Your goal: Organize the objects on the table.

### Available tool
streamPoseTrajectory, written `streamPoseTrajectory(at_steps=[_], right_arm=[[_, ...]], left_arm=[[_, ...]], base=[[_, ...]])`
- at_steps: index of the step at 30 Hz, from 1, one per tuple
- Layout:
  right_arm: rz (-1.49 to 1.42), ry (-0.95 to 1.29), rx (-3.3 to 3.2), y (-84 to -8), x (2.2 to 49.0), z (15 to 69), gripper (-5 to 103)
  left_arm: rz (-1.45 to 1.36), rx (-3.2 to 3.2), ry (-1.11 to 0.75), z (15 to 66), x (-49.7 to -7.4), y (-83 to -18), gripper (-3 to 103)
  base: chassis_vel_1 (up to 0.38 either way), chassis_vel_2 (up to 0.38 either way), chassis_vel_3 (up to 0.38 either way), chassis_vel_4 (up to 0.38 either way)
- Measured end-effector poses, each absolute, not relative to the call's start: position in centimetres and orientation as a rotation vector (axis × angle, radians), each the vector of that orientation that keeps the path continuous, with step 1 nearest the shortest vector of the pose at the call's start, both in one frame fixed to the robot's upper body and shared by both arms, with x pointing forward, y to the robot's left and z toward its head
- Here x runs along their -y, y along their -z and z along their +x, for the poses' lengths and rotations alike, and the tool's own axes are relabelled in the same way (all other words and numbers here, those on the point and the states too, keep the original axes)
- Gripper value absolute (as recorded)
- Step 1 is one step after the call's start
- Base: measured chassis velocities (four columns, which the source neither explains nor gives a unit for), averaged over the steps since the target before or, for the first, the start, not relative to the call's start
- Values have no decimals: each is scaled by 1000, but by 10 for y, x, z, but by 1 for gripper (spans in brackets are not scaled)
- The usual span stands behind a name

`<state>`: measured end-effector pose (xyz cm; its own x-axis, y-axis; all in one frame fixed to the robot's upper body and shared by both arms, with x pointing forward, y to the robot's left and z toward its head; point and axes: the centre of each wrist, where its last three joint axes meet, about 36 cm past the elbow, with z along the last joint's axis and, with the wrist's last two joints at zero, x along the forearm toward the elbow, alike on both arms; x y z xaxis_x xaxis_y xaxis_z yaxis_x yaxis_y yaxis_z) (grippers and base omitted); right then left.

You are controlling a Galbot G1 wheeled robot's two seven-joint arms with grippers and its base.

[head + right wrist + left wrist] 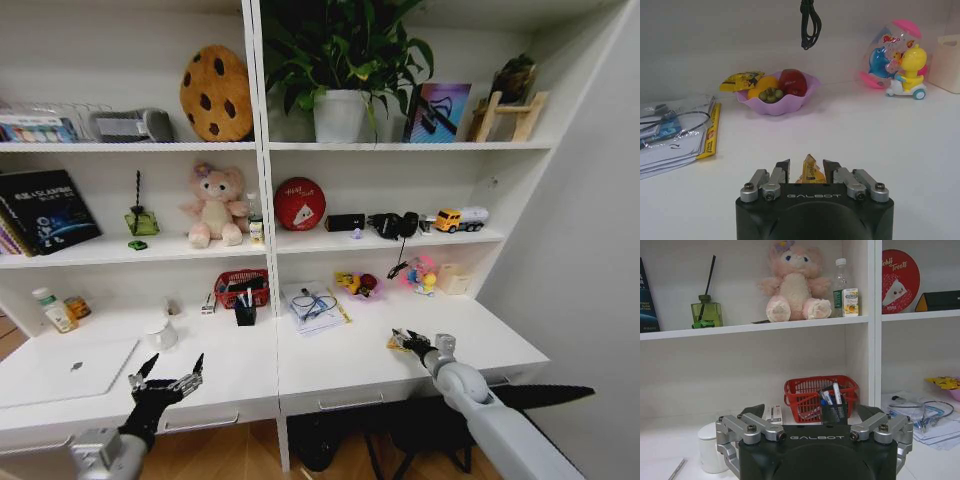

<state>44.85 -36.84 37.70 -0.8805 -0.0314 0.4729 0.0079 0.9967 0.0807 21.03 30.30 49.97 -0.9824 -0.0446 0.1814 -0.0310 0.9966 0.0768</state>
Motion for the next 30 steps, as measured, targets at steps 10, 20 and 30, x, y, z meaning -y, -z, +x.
streamPoseTrajectory(at_steps=[10,20,30], right_arm=[[13,103,2648,-374,370,453,5],[74,85,2744,-403,366,474,0],[153,-107,2879,-416,361,595,0]], left_arm=[[56,2955,109,210,-303,-500,100],[56,2955,109,210,-303,-500,100],[57,2955,109,210,-303,-500,100]], base=[[0,0,0,0],[0,0,0,0],[0,0,0,0]])
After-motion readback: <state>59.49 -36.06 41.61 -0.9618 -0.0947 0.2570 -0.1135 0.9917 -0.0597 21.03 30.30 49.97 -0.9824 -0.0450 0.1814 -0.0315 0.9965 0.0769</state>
